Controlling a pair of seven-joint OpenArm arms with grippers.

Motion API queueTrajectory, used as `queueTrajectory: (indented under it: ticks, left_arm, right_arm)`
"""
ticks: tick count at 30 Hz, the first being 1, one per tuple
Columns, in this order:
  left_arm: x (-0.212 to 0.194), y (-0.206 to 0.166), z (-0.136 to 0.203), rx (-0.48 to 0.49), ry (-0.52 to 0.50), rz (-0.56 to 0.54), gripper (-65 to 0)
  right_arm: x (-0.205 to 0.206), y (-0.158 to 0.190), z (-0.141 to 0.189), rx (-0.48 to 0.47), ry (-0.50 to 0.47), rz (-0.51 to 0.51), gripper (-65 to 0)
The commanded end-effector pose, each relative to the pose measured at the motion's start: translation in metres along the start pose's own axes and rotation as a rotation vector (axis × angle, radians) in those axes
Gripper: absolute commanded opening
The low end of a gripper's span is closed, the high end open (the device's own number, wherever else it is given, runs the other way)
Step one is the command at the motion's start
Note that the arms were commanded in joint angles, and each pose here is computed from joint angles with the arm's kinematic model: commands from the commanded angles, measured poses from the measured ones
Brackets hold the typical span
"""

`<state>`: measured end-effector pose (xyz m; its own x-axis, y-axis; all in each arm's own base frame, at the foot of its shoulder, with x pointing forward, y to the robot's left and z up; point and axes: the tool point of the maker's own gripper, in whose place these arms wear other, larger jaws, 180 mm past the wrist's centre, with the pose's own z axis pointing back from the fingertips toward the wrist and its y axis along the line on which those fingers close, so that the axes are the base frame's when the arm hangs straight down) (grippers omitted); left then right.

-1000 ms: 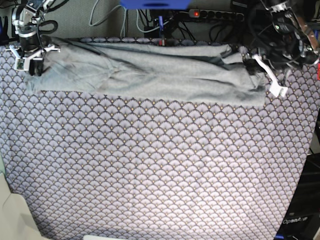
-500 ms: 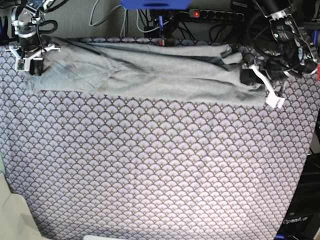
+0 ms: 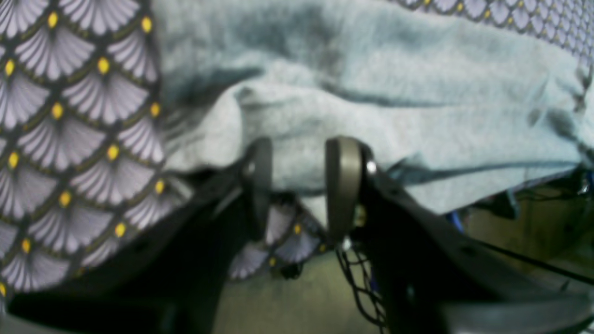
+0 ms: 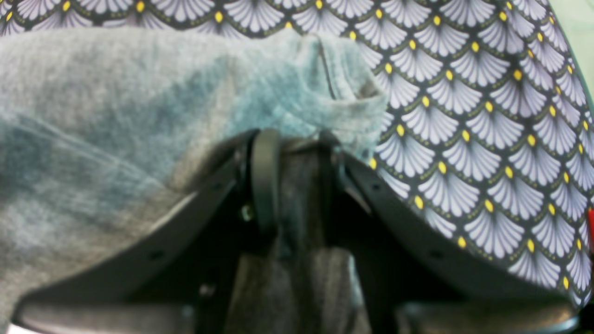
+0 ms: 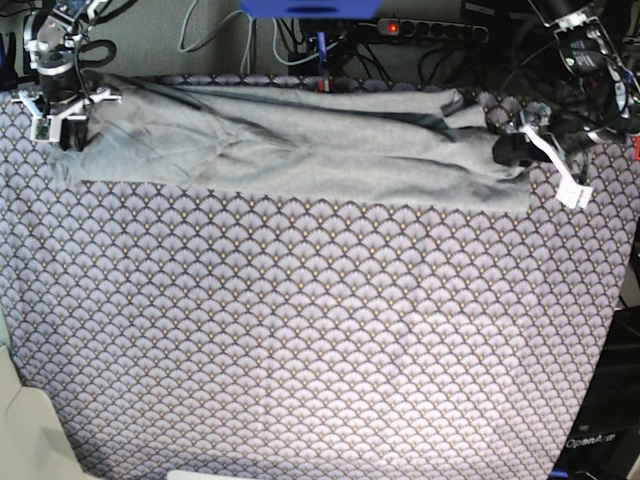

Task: Fold the T-shirt properly
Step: 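Adjust the left gripper's hold on the strip end, pulling it taut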

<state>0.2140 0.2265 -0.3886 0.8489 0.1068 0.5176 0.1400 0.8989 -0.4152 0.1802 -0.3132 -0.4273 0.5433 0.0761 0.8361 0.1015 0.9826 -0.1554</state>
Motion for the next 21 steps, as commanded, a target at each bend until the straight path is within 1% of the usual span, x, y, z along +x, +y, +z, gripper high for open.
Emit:
queueTrajectory:
  ticks: [1, 10, 12, 13, 15, 19, 20, 21]
  left_arm:
    - [0.016, 0.003, 0.009, 0.012, -0.041, -0.035, -45.5]
    - [0.017, 0.007, 0.010, 0.017, -0.039, -0.034, -45.5]
    - [0.018, 0.007, 0.010, 0.017, -0.040, -0.034, -44.0]
    - [0.018, 0.007, 0.010, 0.018, -0.041, -0.034, -41.4]
    - [0.018, 0.010, 0.012, 0.026, -0.047, -0.027, -32.8]
    - [0.020, 0.023, 0.025, 0.067, -0.087, 0.012, -13.0]
    - [0.020, 0.026, 0.028, 0.075, -0.098, 0.022, -9.1]
    - [0.021, 0.029, 0.030, 0.083, -0.105, 0.029, -6.6]
  right_arm:
    - [0.010, -0.002, 0.001, 0.008, -0.031, 0.013, -49.2]
    - [0.008, -0.001, 0.001, 0.011, -0.028, 0.012, -49.2]
    - [0.008, -0.001, 0.001, 0.011, -0.028, 0.012, -49.2]
    - [0.008, -0.001, 0.001, 0.011, -0.028, 0.012, -49.2]
    - [0.008, -0.001, 0.001, 0.011, -0.028, 0.012, -49.2]
    - [0.009, -0.002, 0.001, 0.011, -0.028, 0.014, -49.2]
    - [0.009, -0.002, 0.001, 0.011, -0.028, 0.014, -49.2]
    - [0.009, -0.002, 0.001, 0.011, -0.028, 0.014, -49.2]
